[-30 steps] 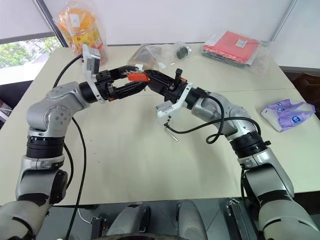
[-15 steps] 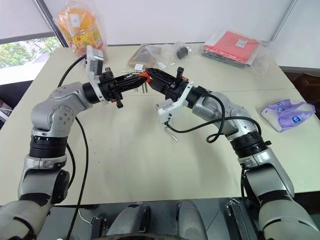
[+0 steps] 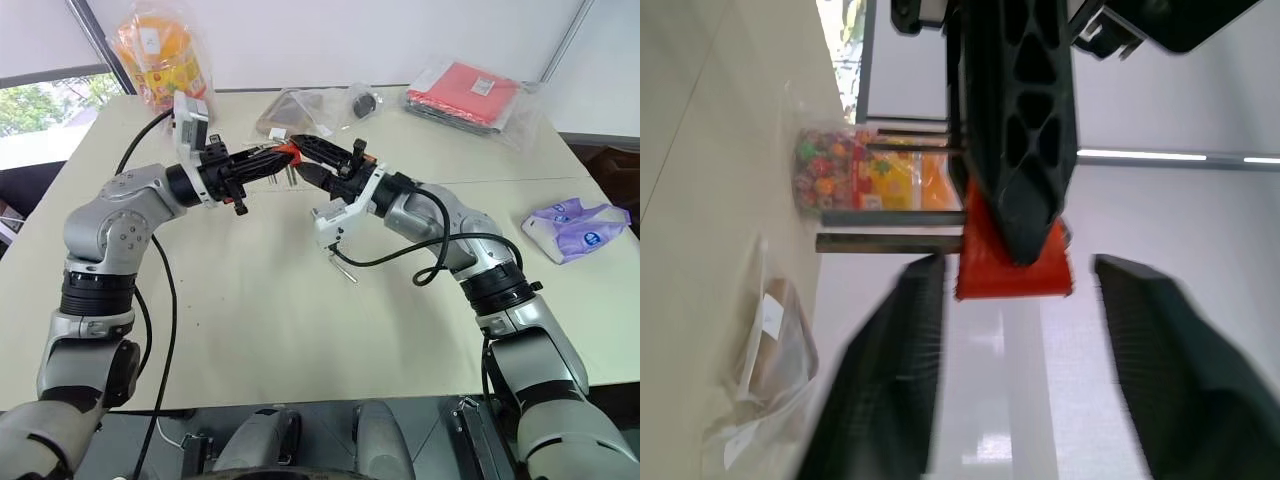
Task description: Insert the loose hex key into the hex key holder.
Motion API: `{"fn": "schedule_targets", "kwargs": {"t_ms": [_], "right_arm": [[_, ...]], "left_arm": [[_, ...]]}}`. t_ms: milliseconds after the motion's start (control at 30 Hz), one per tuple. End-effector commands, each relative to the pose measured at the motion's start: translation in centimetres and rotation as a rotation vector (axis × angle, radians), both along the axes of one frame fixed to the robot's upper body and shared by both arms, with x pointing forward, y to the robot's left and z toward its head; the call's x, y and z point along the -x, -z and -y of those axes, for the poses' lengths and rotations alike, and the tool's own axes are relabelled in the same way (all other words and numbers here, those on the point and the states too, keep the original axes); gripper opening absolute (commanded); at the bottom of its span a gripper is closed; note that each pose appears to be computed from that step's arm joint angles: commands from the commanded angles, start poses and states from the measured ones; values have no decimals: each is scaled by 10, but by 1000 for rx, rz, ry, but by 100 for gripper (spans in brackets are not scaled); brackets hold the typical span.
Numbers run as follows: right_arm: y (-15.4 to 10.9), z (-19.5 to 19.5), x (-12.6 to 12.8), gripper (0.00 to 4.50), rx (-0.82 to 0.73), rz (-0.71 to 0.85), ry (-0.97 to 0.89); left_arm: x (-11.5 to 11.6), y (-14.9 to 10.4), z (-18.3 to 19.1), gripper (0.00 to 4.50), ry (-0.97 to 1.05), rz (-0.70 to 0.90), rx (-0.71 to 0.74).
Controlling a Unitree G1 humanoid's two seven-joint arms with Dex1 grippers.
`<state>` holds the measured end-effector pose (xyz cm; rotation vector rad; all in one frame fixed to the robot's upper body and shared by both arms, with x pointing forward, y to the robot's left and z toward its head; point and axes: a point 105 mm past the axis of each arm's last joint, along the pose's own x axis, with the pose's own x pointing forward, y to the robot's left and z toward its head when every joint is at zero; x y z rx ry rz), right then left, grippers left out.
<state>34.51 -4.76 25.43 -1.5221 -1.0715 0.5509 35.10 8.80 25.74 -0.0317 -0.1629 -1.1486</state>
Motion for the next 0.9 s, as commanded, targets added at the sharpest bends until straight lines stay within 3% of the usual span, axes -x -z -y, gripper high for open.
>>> {"fn": "schedule_targets", "kwargs": {"t_ms": [33,200,300,367,433,500,733,900], "right_arm": [[-14,-2,8,442,-24,41,-24],[-3,9,-5,442,-43,-100,47],[16,45,-29,442,-270,-570,209],[33,59,-31,442,-367,-871,272],[47,61,-16,442,-441,-1220,282],[56,55,5,442,-439,-1425,267],[99,48,41,442,-418,-1692,374],[116,47,36,442,-500,-1751,461]], "left_arm": [[2,-12,0,0,-3,50,9],[2,-13,-3,0,-23,64,8],[2,-14,-8,0,-63,93,-7],[2,-14,-11,0,-85,108,-18],[4,-13,-13,0,-96,106,-9],[6,-11,-14,0,-105,106,-16],[7,-1,-19,0,-137,94,-35],[8,1,-21,0,-149,94,-47]]}}
